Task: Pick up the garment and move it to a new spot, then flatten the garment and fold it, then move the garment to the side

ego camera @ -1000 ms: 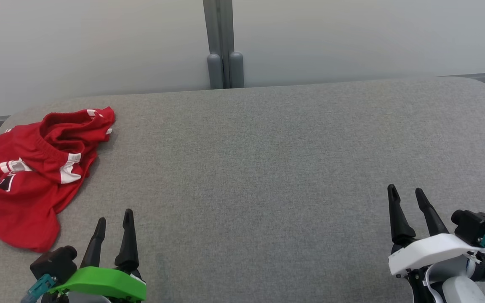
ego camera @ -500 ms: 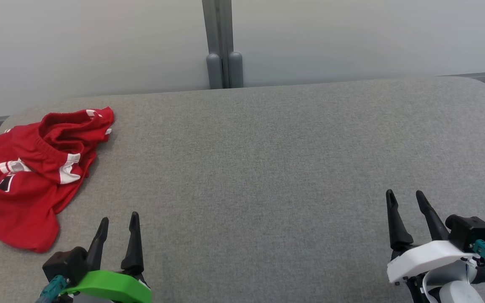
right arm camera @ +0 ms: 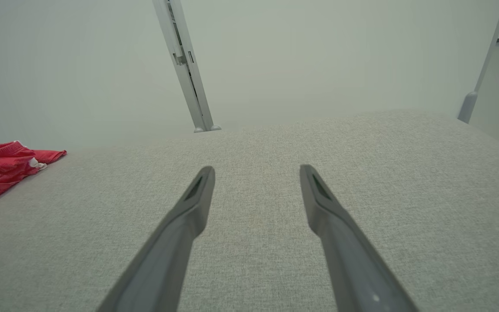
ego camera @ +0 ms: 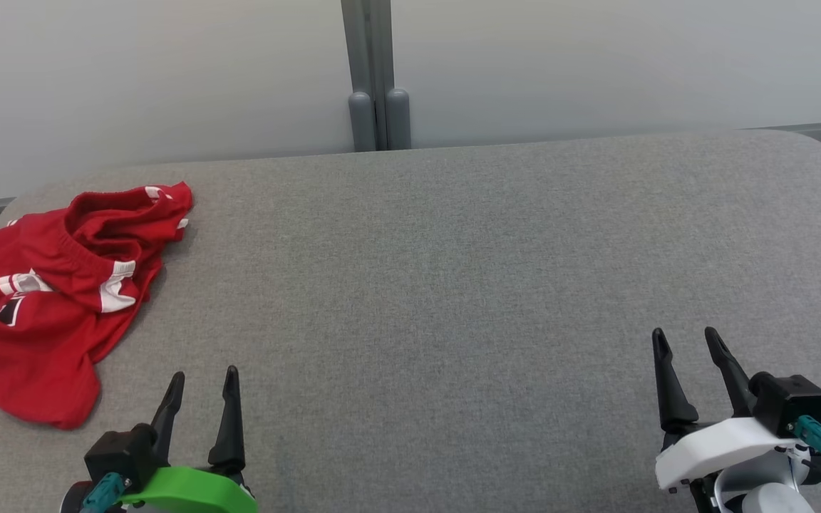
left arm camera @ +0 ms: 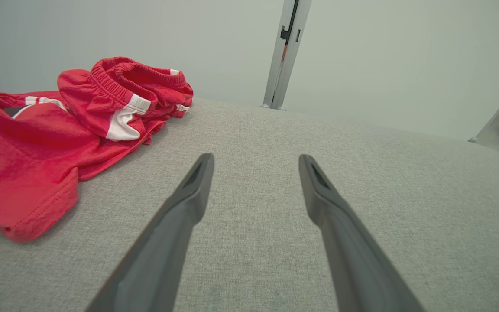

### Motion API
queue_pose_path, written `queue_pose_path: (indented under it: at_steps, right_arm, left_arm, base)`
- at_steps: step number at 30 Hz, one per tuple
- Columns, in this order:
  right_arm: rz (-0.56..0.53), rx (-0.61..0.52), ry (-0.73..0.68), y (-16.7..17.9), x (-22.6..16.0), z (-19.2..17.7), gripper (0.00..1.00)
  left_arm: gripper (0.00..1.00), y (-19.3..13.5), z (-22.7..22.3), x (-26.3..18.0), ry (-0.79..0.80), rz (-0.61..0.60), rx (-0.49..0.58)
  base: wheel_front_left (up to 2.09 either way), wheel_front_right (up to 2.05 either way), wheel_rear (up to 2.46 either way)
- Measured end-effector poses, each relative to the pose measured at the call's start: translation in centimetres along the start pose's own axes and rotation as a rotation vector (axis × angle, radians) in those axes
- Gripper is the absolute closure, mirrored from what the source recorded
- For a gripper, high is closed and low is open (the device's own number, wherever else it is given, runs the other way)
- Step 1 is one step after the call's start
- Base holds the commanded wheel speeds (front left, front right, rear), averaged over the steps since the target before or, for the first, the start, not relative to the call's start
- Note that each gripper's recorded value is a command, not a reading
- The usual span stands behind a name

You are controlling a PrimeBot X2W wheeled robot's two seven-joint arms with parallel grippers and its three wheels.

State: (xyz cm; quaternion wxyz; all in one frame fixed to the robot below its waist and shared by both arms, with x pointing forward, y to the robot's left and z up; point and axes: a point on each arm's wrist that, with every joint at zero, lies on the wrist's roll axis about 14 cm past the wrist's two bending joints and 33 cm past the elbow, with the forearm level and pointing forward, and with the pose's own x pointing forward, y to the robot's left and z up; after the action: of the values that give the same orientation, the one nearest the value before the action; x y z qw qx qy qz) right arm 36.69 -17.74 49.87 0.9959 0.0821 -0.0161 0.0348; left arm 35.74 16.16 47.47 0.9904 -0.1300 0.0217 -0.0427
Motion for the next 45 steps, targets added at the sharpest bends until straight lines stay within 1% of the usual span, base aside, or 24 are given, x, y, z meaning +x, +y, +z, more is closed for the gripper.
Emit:
queue_pose_path:
  at_steps: [10,25,32,38,42,45]
  right_arm:
    - [0.016,-0.065,-0.013,0.1,-0.1,0.2,0.00]
    - [-0.024,-0.085,-0.030,-1.2,-0.3,0.4,0.00]
    - [-0.042,-0.083,-0.022,-1.7,-0.6,0.1,0.00]
    - [-0.033,-0.088,-0.021,-1.5,-0.5,0.1,0.00]
    - [-0.010,-0.096,-0.013,-0.8,-0.3,-0.2,0.00]
    - [0.030,-0.097,-0.001,0.4,0.2,-0.6,0.00]
  left_arm:
    - [0.00,0.2,0.4,0.0,-0.020,-0.003,0.065]
    - [0.00,0.1,-0.1,-0.4,-0.012,-0.016,0.144]
    - [0.00,0.0,-0.4,-0.5,-0.006,-0.020,0.143]
    - [0.00,0.0,-0.5,-0.6,-0.001,-0.020,0.140]
    - [0.00,0.9,-0.1,-1.2,-0.014,0.012,0.133]
    - [0.00,2.0,0.3,-2.0,-0.026,0.052,0.131]
  base:
    - [0.00,0.00,0.00]
    - [0.00,0.00,0.00]
    - [0.00,0.00,0.00]
    - [0.00,0.00,0.00]
    - [0.00,0.00,0.00]
    - [0.00,0.00,0.00]
